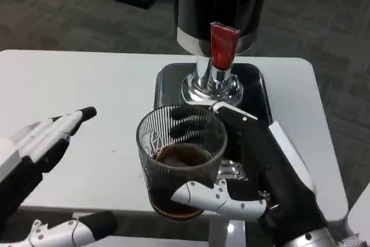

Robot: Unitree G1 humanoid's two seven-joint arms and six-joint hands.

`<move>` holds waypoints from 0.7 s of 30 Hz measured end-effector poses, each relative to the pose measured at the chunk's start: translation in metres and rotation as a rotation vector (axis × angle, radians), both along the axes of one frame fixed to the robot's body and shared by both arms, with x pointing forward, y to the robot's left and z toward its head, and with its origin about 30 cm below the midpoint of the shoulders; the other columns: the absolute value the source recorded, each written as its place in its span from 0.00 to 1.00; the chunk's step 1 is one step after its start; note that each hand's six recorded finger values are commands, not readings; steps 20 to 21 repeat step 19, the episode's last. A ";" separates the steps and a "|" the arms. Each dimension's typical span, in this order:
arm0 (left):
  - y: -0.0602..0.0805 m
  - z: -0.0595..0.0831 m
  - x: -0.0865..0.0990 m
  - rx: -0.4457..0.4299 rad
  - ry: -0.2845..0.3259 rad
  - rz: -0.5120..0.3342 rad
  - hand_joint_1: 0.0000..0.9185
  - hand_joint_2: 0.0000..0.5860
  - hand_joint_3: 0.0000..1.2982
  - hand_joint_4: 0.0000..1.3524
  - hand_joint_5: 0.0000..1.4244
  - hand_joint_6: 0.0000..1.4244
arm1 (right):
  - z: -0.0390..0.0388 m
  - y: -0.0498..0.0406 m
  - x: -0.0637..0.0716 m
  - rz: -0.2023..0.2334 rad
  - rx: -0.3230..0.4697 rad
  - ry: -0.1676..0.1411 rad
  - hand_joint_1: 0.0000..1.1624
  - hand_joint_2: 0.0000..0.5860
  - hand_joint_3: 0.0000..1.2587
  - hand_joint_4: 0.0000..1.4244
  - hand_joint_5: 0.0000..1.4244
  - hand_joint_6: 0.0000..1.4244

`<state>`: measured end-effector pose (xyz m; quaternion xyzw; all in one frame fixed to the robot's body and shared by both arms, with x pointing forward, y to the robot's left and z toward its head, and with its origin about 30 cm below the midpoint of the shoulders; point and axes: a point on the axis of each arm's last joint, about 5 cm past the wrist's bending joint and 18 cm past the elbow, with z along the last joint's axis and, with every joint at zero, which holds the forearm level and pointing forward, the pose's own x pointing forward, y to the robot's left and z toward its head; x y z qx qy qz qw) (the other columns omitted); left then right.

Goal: Grasp the cup under the faucet to collect the drink, then remove the cup.

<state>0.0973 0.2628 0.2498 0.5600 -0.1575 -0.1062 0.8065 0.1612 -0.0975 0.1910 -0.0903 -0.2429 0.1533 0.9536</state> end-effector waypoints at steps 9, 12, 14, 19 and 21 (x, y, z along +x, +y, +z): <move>-0.008 0.004 -0.004 0.023 -0.009 -0.037 0.00 0.12 0.00 0.00 0.00 0.00 | -0.0003 -0.0052 -0.008 0.010 -0.024 0.014 0.76 0.28 0.51 0.48 0.63 0.70; -0.010 0.005 -0.005 0.024 -0.012 -0.044 0.00 0.12 0.00 0.00 0.00 0.00 | 0.0003 -0.0054 -0.009 0.011 -0.025 0.010 0.75 0.27 0.51 0.48 0.63 0.70; -0.010 0.005 -0.005 0.023 -0.011 -0.045 0.00 0.12 0.00 0.00 0.00 0.00 | 0.0006 -0.0053 -0.009 0.012 -0.024 0.009 0.75 0.27 0.51 0.48 0.63 0.70; -0.010 0.004 -0.005 0.016 -0.007 -0.046 0.00 0.13 0.00 0.00 0.00 0.00 | 0.0005 -0.0047 -0.009 0.016 -0.024 0.010 0.75 0.27 0.51 0.48 0.63 0.70; -0.010 0.004 -0.005 0.016 -0.007 -0.046 0.00 0.13 0.00 0.00 0.00 0.00 | 0.0005 -0.0047 -0.009 0.016 -0.024 0.010 0.75 0.27 0.51 0.48 0.63 0.70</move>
